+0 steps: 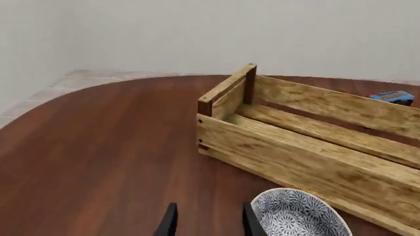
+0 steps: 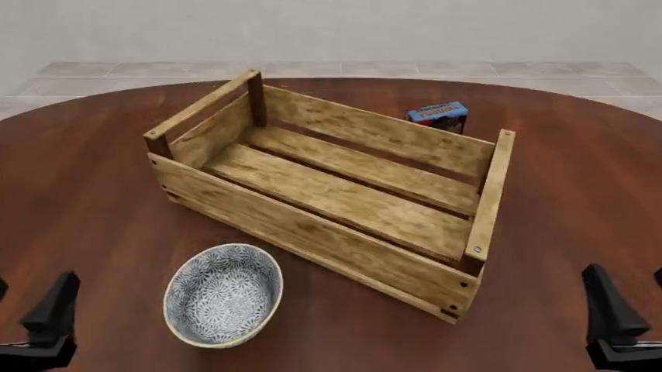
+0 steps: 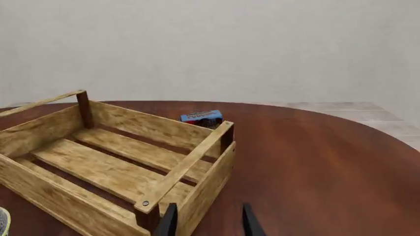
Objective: Pick up the salad dressing and put it in the tray.
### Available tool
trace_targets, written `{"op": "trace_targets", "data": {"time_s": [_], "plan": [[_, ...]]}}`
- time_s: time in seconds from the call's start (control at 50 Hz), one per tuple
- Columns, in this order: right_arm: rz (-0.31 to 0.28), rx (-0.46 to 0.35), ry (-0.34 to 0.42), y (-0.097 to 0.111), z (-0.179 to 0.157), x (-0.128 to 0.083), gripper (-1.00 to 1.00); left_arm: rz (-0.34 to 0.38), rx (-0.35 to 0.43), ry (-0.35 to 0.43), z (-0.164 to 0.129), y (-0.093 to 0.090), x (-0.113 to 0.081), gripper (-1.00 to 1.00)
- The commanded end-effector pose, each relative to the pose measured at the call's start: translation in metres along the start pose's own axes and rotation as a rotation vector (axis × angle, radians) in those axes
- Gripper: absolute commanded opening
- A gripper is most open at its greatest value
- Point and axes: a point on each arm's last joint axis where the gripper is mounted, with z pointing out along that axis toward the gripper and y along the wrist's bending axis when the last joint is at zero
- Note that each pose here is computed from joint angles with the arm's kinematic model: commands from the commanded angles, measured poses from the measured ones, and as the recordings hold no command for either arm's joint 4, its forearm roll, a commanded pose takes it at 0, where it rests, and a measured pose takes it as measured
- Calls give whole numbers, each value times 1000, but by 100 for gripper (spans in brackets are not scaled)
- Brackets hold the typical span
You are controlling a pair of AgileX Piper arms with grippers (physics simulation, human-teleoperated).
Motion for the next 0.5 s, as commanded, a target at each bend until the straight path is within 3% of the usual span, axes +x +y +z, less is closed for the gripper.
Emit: {"op": "trace_targets", "data": {"time_s": [0.02,0.04,0.1,0.12,0.16,0.2,0.22,0.3,0.38,0.46,0.5], "plan": [[1,0,1,0,0,-1,100,17,36,-93,4,-2,-4,100],[1,0,1,0,0,-1,100,24,32,-84,3,-2,-3,100],[1,0,1,0,0,-1,100,-88,15,16,18,-1,2,100],[1,0,1,0,0,-1,100,-95,38,27,18,-3,3,100],[0,0,1,0,0,-1,100,-54,8,39,18,-1,4,100],[1,0,1,0,0,-1,100,-121,-8,53,17,0,4,100],[1,0,1,0,0,-1,100,-121,-10,46,13,0,0,100],[1,0,1,0,0,-1,100,-93,-30,64,6,2,-9,100],[1,0,1,0,0,-1,100,8,-89,11,-16,3,-40,100],[0,0,1,0,0,-1,100,38,-90,80,-25,3,-64,100],[1,0,1,0,0,-1,100,67,-91,100,-26,3,-66,100]]}}
